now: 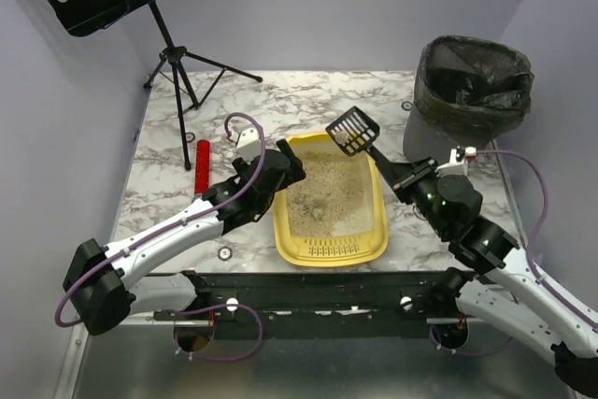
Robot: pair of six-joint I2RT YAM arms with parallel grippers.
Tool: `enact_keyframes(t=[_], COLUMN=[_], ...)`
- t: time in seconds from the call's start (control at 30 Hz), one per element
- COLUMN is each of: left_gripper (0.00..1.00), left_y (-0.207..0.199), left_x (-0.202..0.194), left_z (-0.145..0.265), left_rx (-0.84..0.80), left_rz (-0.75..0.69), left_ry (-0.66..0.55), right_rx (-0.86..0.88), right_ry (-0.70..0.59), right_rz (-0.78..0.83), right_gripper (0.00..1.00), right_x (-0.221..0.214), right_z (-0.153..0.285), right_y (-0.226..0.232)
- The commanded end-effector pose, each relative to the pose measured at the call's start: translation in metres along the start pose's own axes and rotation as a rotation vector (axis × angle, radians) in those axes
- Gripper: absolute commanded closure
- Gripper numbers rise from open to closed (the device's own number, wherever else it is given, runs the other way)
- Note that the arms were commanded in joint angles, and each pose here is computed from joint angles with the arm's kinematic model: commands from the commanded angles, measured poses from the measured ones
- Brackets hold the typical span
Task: Clean the litter box
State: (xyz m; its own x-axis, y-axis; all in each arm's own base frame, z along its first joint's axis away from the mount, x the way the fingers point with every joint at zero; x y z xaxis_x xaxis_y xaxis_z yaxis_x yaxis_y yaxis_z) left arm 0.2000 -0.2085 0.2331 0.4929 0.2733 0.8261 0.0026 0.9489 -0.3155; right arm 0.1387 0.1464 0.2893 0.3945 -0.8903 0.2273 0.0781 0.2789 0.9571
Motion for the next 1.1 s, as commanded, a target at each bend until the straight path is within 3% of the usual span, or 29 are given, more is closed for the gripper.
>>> enact_keyframes(t=[0.0,0.2,0.43,0.6,0.8,0.9,1.07], left_gripper=[0.01,0.01,0.01,0.01,0.01,0.01,0.01], left_y=[0.004,0.016,0.022,0.023,0.018,0.016,0.014], left_x=[0.005,-0.005,-0.014,-0.015,-0.013,-0.016,-0.022], left_z=[0.011,0.012,0.008,0.005,0.006,0.003,-0.004], left_rx=[-0.036,-0.012,0.025,0.030,-0.014,-0.021,-0.019], left_rz=[0.004,0.015,-0.015,-0.045,-0.092,-0.111,-0.133], left_ry=[-0.015,-0.013,0.015,0.025,0.047,0.068,0.097], right_rx=[0.093,0.176,0.241,0.164,-0.067,-0.219,-0.465], right_ry=[-0.062,-0.171,-0.401,-0.565,-0.841,-0.902,-0.820], right_rz=[-0.004,-0.022,-0.042,0.006,0.268,0.337,0.677], right_gripper=[0.99,0.99,0.99,0.99,0.99,0.99,0.99], right_x=[0.027,0.075,0.134,0.160,0.194,0.204,0.222], right_z=[-0.006,-0.009,0.012,0.014,0.019,0.015,-0.014], right_y=[0.038,0.078,0.105,0.111,0.110,0.098,0.078])
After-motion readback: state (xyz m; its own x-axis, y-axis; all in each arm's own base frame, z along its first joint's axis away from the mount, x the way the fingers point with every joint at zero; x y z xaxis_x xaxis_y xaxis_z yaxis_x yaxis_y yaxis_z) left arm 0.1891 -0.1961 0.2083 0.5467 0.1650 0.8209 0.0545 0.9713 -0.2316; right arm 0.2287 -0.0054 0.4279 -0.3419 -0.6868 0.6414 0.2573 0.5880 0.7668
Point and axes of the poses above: each gripper's point midway between its finger pads, its own z axis back along the fingers, its own y axis along the line the jaws close on, x = y × z, the point moved 10 cm from there along z, back along the fingers, and after that the axes turned 13 degrees about -z, right-handed, at the moved point
